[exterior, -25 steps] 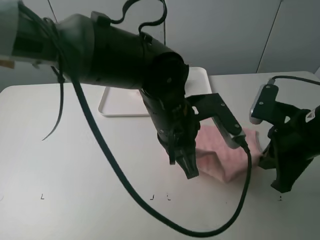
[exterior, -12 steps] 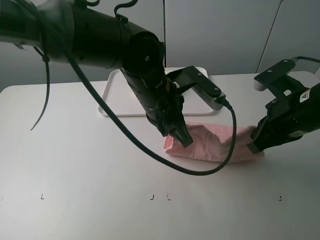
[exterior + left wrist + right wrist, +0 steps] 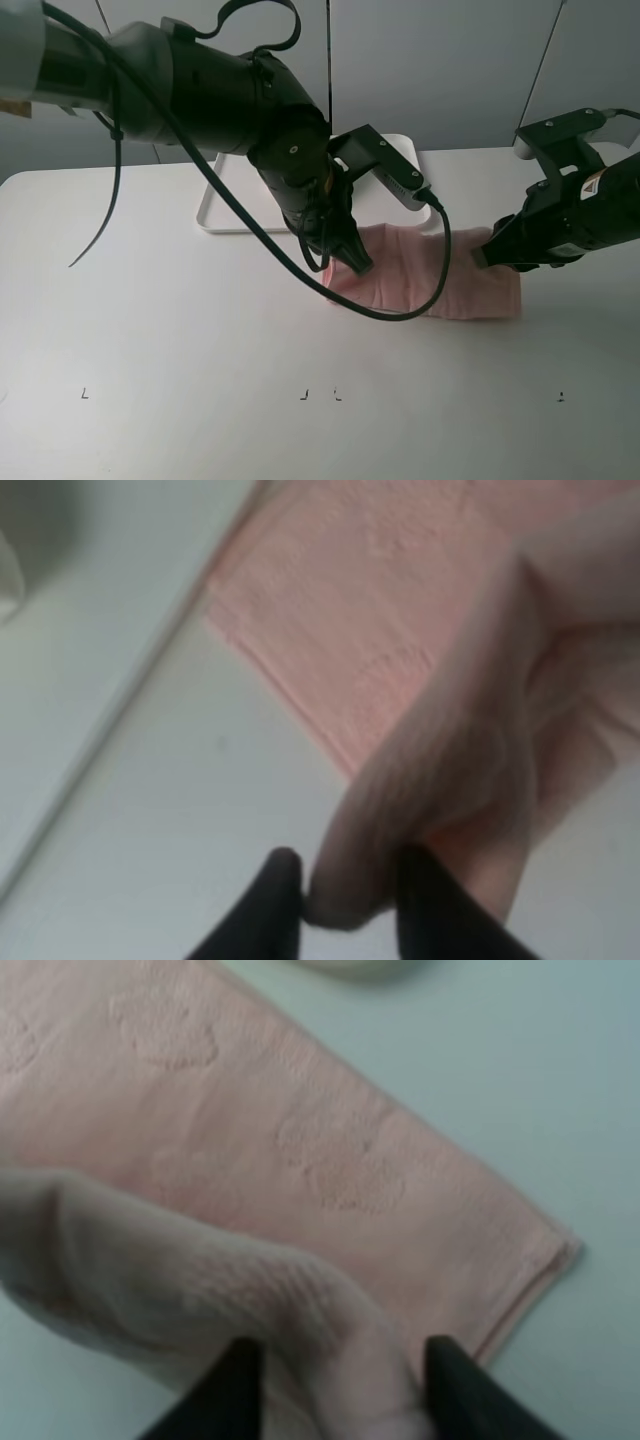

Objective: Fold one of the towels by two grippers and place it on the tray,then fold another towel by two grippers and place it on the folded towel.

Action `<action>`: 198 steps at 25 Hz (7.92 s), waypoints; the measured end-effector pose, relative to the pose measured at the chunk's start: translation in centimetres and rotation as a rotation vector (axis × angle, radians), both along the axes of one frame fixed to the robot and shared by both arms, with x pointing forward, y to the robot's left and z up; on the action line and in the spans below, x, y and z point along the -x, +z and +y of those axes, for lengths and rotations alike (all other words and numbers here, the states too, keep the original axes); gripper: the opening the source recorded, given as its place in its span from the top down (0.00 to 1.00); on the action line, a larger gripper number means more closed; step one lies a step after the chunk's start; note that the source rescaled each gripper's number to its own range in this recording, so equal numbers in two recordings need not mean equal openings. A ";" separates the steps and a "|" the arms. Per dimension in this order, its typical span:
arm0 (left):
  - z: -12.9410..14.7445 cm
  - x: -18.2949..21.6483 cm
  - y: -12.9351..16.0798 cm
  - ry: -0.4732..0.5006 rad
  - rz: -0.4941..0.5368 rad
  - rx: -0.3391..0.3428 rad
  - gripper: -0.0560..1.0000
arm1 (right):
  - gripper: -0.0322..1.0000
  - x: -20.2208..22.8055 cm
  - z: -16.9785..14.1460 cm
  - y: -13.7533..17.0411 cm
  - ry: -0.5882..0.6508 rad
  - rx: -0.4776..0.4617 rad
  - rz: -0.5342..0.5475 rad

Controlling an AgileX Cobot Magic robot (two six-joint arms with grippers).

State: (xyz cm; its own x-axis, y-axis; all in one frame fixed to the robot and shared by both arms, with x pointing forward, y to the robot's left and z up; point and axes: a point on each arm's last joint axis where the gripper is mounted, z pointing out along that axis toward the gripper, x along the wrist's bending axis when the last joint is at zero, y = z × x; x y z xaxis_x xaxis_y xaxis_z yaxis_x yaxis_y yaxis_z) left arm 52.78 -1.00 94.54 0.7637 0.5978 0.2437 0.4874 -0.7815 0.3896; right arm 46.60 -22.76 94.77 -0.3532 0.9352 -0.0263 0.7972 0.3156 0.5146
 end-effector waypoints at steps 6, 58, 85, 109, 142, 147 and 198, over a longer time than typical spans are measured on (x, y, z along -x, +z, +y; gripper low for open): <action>-0.1 -0.6 0.3 0.078 -0.058 0.056 0.02 | 0.00 -0.4 0.1 0.3 -0.039 -0.038 -0.046; 0.2 -7.0 -7.1 0.591 0.409 0.002 0.01 | 0.00 -8.6 -5.1 -4.4 -0.433 -0.092 0.596; 0.2 -7.0 -7.1 0.571 0.407 -0.004 0.01 | 0.30 -9.1 -4.2 -7.4 -0.462 -0.195 0.667; 0.2 -7.0 -7.1 0.558 0.404 -0.004 0.01 | 0.95 -9.2 -1.9 -5.4 -0.350 -0.172 0.564; 0.2 -7.2 -6.8 0.551 0.407 -0.012 0.01 | 0.95 -6.9 5.1 -5.2 -0.288 -0.778 0.414; 0.2 -7.4 -6.3 0.552 0.410 -0.025 0.01 | 0.95 -7.0 5.3 -6.1 -0.291 -0.844 0.404; 2.2 -14.2 5.4 0.466 0.416 0.382 0.01 | 0.41 -7.2 11.2 -5.0 -0.087 -0.821 0.364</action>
State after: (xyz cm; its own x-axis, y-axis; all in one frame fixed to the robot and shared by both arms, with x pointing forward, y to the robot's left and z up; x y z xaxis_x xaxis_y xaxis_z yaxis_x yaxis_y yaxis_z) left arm 66.99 1.18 99.95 0.3931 0.8687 -0.3013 0.9033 -0.3035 0.3033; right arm 53.77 -11.53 89.76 -0.1364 0.6339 0.7613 0.9587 -0.1091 0.2626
